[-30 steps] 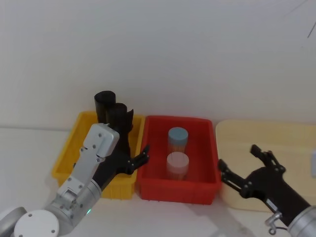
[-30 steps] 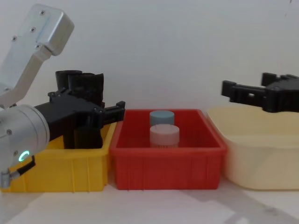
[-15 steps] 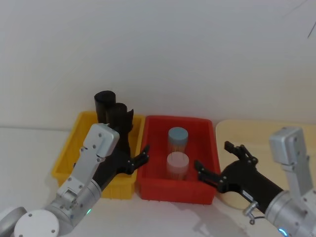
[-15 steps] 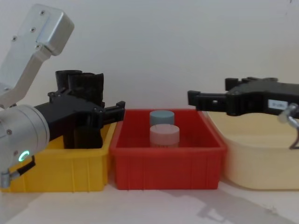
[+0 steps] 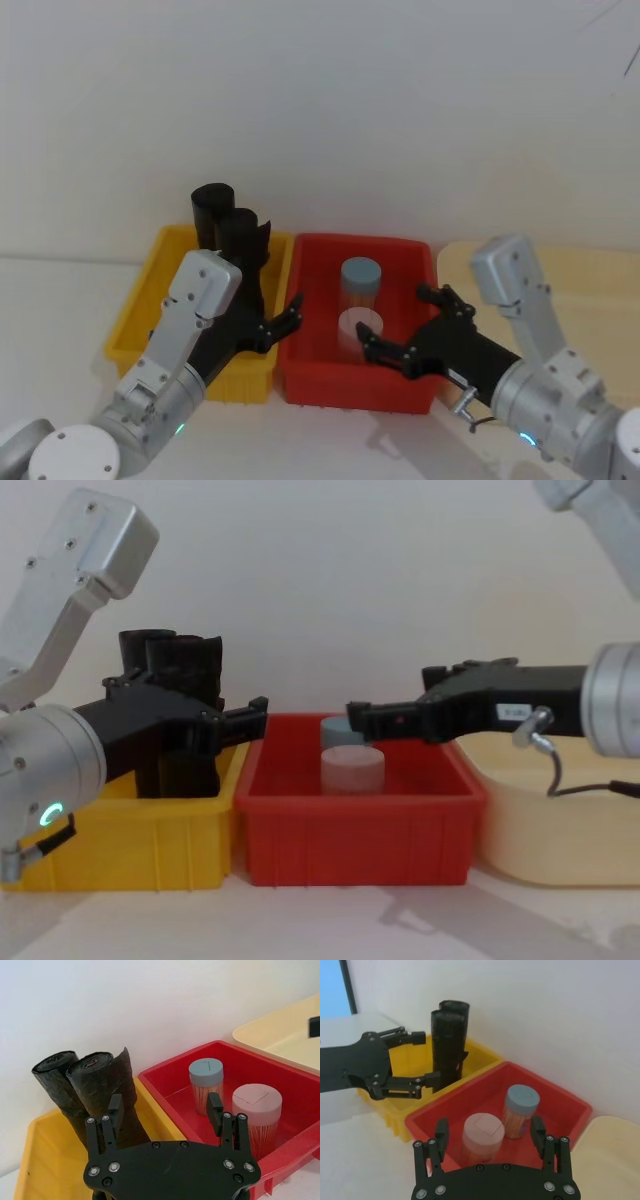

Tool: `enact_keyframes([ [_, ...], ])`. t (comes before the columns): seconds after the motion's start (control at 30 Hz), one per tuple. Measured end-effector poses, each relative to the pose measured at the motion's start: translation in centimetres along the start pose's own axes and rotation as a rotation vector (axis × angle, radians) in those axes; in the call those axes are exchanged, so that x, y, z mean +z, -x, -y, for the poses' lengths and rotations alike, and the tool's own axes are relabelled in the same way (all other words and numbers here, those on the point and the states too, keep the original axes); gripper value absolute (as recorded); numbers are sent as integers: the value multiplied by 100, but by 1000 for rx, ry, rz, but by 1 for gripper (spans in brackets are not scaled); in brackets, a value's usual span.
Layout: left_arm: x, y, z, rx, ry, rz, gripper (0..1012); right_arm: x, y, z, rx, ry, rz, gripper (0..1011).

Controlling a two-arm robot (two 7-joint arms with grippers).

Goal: Pick up the garbage bag with the one hand and transfer it to the other hand.

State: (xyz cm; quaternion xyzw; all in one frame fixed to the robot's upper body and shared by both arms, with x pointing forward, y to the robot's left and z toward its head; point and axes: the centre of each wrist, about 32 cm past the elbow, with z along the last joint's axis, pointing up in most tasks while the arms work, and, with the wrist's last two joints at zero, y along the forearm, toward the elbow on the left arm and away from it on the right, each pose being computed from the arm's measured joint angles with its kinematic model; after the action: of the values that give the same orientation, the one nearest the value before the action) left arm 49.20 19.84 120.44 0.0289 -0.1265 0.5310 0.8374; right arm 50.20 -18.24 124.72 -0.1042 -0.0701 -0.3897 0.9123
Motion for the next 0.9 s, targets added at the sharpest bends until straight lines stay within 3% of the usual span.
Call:
enact_keyframes([
  [0.5, 0, 0, 0, 0, 0, 0, 1000, 23, 23, -309, 61, 75, 40, 1000],
  [0.9, 0, 0, 0, 0, 0, 0, 1000, 0, -22, -508, 57, 108, 40, 1000],
])
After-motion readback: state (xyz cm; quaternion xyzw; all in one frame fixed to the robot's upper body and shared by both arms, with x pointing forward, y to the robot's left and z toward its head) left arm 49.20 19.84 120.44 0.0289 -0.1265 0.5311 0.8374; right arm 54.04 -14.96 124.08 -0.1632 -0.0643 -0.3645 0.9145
